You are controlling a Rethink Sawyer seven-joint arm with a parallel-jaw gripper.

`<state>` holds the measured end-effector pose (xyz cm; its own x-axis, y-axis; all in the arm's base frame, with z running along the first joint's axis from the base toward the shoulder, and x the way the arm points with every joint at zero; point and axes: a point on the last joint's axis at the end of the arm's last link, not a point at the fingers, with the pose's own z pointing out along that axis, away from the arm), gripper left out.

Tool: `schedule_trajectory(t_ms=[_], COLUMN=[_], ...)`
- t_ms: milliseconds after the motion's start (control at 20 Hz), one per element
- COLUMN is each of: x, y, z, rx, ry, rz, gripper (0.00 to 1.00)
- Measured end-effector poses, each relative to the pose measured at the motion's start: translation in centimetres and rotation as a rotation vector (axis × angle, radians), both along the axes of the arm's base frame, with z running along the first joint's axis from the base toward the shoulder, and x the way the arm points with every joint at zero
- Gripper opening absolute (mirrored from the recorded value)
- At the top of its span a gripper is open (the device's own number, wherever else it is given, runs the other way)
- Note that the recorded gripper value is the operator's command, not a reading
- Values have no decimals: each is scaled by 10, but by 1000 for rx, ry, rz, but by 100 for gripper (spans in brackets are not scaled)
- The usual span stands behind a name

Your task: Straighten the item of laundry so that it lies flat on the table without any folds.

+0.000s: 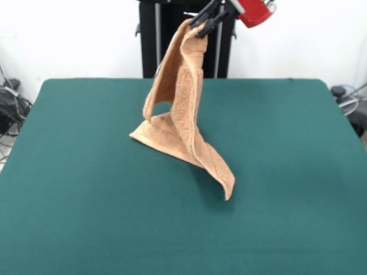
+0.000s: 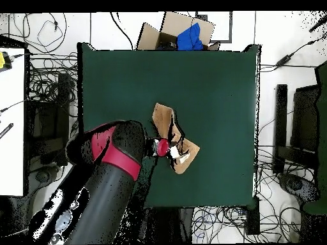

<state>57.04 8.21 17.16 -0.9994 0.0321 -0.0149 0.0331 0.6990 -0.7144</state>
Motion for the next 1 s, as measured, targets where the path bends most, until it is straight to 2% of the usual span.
schedule_trajectory(t_ms=[450, 1000], x=[-1, -4], y=[0, 43], z=[-6, -17], rx=[7, 83], ry=[-16, -49], rz=[-50, -104], gripper=[0, 0])
